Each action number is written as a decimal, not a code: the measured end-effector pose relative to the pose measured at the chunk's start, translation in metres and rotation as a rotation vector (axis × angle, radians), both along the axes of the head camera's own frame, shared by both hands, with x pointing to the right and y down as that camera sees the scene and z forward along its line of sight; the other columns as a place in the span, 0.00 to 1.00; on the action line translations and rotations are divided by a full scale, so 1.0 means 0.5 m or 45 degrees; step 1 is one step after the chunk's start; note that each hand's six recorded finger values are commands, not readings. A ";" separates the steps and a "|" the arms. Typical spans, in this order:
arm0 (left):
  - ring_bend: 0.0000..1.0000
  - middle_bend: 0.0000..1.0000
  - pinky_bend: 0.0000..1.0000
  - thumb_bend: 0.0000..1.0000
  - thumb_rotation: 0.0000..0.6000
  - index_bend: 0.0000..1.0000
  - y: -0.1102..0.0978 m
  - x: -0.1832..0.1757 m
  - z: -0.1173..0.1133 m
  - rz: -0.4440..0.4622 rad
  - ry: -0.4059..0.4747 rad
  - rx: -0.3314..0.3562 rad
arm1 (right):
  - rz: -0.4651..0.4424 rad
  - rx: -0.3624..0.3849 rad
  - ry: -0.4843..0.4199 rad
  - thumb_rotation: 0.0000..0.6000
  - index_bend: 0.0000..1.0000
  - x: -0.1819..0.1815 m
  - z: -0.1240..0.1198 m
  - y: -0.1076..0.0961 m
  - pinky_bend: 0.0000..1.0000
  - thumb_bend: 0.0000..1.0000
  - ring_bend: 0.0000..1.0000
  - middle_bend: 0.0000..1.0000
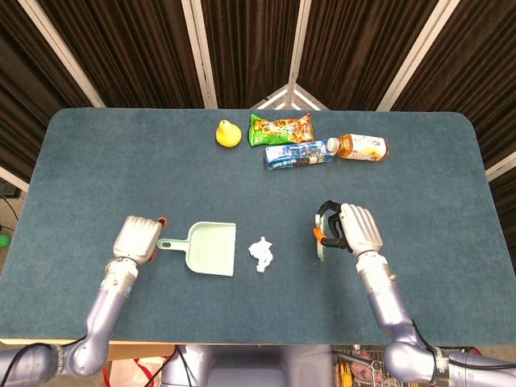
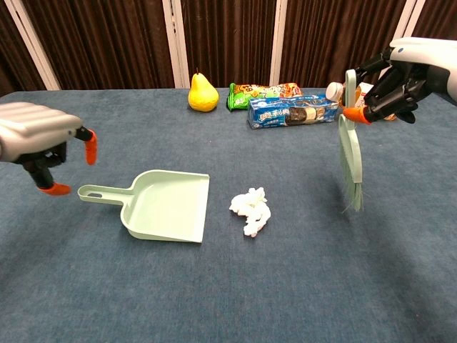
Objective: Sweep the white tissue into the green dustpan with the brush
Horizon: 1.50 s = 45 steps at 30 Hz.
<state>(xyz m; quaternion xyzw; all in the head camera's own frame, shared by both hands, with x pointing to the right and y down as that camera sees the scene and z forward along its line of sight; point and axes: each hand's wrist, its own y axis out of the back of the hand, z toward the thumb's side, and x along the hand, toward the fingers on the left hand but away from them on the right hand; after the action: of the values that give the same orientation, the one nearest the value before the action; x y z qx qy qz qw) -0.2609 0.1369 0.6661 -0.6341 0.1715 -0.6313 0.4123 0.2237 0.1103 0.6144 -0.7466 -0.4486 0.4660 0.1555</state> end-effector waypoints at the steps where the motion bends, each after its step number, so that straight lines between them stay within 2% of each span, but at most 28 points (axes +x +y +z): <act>1: 0.92 0.96 0.96 0.35 1.00 0.38 0.000 0.006 0.008 -0.001 -0.005 -0.007 | 0.001 -0.003 0.003 1.00 0.89 0.001 0.002 0.001 0.80 0.57 0.92 0.87; 12: 0.93 0.96 0.96 0.39 1.00 0.42 0.012 0.041 0.051 -0.022 -0.025 -0.044 | 0.001 -0.011 0.018 1.00 0.89 0.009 0.010 0.007 0.80 0.57 0.92 0.87; 25: 0.96 1.00 0.98 0.49 1.00 0.58 0.012 0.044 0.064 -0.040 -0.042 -0.038 | -0.012 -0.020 0.026 1.00 0.89 0.001 0.016 0.016 0.80 0.57 0.92 0.87; 38: 0.96 1.00 0.98 0.50 1.00 0.59 0.008 0.073 0.046 -0.045 -0.057 -0.046 | -0.033 -0.021 0.029 1.00 0.89 -0.018 0.021 0.043 0.80 0.58 0.92 0.87; 45: 0.96 1.00 0.98 0.51 1.00 0.59 0.013 0.104 0.045 -0.061 -0.026 -0.062 | -0.060 -0.047 0.024 1.00 0.89 -0.045 0.035 0.071 0.80 0.58 0.92 0.87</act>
<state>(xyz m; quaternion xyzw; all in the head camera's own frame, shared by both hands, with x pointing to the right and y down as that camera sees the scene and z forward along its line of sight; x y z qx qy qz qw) -0.2088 0.1434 0.6887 -0.6332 0.1670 -0.6513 0.3833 0.2013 0.1458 0.6320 -0.7553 -0.4208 0.4773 0.1569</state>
